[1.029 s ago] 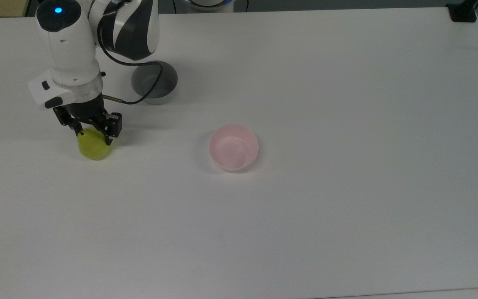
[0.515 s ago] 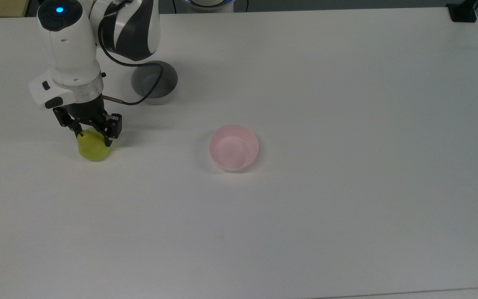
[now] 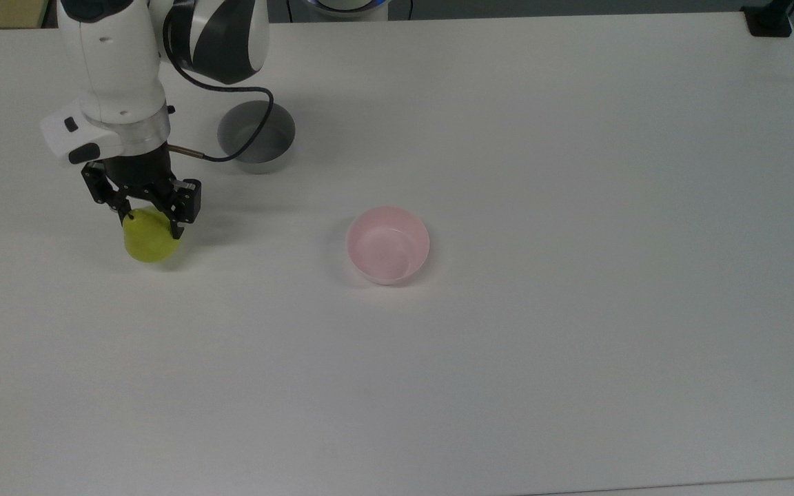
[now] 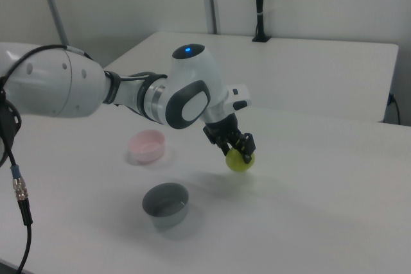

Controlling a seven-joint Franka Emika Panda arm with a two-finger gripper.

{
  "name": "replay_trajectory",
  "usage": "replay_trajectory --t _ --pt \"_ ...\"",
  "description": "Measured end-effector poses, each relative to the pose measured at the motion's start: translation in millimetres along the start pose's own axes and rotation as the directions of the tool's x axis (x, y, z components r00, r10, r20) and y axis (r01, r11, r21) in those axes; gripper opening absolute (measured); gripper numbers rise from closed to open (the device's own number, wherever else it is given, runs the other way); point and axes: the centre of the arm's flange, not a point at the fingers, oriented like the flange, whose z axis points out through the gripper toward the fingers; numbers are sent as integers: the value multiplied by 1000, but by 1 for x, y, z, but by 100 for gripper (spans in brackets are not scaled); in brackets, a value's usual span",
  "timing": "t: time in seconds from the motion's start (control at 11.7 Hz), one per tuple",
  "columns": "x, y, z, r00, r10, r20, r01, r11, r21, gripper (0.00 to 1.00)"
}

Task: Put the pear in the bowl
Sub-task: 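Lift the pear and carry it over the pink bowl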

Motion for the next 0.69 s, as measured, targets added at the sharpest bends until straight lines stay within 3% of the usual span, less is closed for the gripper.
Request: replay_trajectory --t 0.26,0.51,0.69 --pt "6 -35 -49 999 -49 -2 49 998 25 70" --pt "2 -112 -120 990 -141 0 140 987 78 70" --pt "-5 -165 -139 988 -151 -4 151 982 112 70"
